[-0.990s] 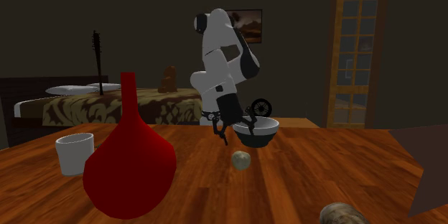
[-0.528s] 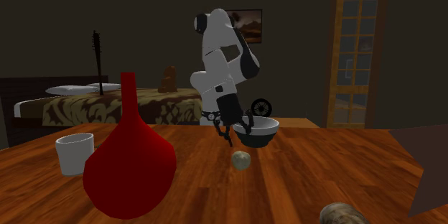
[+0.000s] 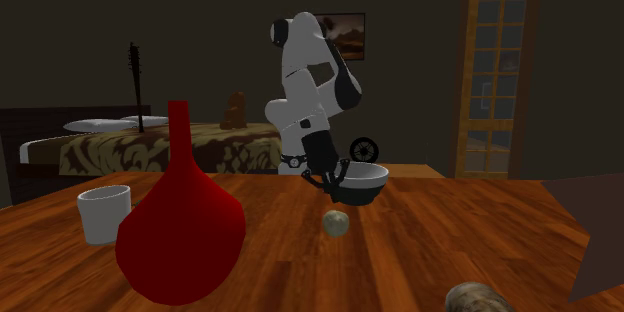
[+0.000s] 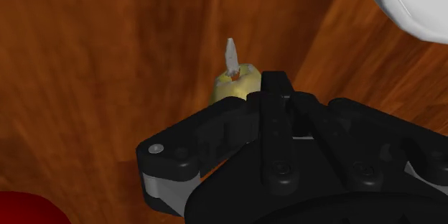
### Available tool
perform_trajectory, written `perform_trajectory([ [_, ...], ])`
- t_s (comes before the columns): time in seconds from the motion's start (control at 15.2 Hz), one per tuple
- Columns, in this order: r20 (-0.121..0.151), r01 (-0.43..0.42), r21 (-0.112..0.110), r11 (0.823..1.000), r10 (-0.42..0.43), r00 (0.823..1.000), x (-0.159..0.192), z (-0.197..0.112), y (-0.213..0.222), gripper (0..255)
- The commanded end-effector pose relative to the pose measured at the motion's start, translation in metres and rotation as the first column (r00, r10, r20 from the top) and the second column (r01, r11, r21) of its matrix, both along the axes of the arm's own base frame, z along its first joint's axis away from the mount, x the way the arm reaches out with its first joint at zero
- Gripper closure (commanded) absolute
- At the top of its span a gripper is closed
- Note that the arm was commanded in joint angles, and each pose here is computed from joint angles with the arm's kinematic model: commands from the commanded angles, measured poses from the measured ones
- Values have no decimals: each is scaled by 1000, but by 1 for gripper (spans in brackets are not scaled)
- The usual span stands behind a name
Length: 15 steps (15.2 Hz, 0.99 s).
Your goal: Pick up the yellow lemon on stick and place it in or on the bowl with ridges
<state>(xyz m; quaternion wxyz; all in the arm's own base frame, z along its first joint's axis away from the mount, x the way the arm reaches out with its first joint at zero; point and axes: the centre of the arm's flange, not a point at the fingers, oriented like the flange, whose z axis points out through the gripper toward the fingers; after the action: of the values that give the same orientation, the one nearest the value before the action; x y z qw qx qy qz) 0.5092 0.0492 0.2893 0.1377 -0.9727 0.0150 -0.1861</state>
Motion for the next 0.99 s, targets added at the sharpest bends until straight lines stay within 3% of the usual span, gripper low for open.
perform_trajectory([
  [0.0,0,0,0,1000,0,1000,0,0,0,255],
  [0.07,0,0,0,1000,0,1000,0,0,0,0],
  [0.2,-169,65,-99,993,-82,982,49,14,16,0],
  [0.26,-248,91,-152,984,-127,960,74,17,23,0],
  [0.4,-393,127,-262,957,-226,891,126,15,34,0],
  [0.46,-414,131,-280,951,-243,877,135,14,36,0],
  [0.92,-414,131,-280,951,-243,877,132,-26,35,0],
])
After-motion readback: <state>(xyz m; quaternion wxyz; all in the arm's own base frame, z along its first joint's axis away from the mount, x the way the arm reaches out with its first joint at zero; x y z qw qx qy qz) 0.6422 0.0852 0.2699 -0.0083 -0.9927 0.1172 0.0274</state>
